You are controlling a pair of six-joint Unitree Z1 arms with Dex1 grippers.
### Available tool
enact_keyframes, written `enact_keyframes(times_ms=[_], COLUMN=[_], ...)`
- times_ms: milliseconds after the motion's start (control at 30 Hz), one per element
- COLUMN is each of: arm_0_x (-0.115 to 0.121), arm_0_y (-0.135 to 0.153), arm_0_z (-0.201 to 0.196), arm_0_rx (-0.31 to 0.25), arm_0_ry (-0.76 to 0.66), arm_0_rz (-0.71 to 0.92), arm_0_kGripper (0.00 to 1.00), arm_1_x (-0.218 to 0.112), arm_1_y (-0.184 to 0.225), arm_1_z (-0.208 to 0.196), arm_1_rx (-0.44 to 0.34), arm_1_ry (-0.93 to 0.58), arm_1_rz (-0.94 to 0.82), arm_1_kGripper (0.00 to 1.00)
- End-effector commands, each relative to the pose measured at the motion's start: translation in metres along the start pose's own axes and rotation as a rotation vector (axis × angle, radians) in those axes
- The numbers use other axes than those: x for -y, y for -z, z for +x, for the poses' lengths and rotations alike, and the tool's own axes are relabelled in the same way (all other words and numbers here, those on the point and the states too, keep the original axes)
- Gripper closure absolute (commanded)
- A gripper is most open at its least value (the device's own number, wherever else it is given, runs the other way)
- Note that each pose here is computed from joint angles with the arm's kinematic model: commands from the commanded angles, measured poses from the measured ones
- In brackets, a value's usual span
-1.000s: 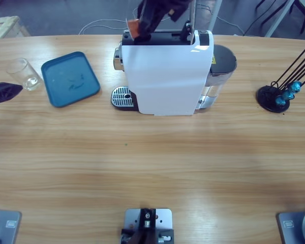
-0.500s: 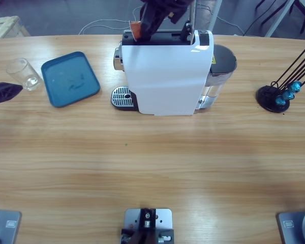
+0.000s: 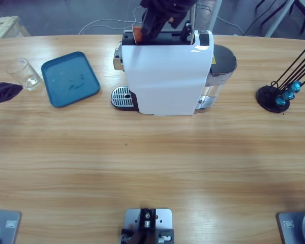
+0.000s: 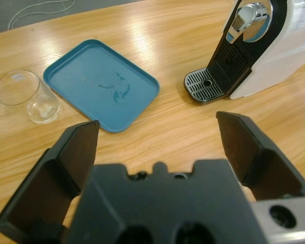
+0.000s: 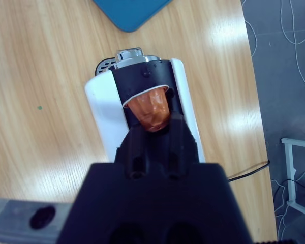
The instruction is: Pour coffee
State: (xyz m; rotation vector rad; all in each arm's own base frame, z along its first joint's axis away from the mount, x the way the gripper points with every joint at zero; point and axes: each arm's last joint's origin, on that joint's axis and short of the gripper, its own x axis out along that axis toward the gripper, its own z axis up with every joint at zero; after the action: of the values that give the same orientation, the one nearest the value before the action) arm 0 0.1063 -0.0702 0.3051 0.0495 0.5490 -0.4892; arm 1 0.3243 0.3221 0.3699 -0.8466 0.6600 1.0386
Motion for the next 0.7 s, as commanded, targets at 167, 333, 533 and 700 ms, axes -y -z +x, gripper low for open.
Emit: enact_keyframes(times_ms=[167, 333, 533, 700], arm_0_x=[-0.001, -0.001, -0.001, -0.001], arm_0_y=[0.012, 0.012, 0.012, 0.012], arm_0_z=[0.001, 0.001, 0.001, 0.001], arm_0_rx=[-0.019, -0.019, -0.020, -0.020], arm_0_ry=[-0.005, -0.005, -0.003, -0.003], arm_0_rz=[0.015, 0.015, 0.015, 0.015], arm_0_kGripper=[0.018, 0.018, 0.018, 0.018], arm_1_x=[0.002, 0.002, 0.002, -0.010], arm_1_y=[0.008, 0.008, 0.006, -0.030], arm_1_z=[0.038, 0.040, 0.035, -0.020], arm_1_rx=[-0.107, -0.116, -0.112, 0.025], arm_1_ry=[-0.049, -0.056, -0.055, -0.009], arm_1_rz=[0.034, 0.039, 0.039, -0.003], arm_1_kGripper=[0.449, 0.308, 0.262, 0.116])
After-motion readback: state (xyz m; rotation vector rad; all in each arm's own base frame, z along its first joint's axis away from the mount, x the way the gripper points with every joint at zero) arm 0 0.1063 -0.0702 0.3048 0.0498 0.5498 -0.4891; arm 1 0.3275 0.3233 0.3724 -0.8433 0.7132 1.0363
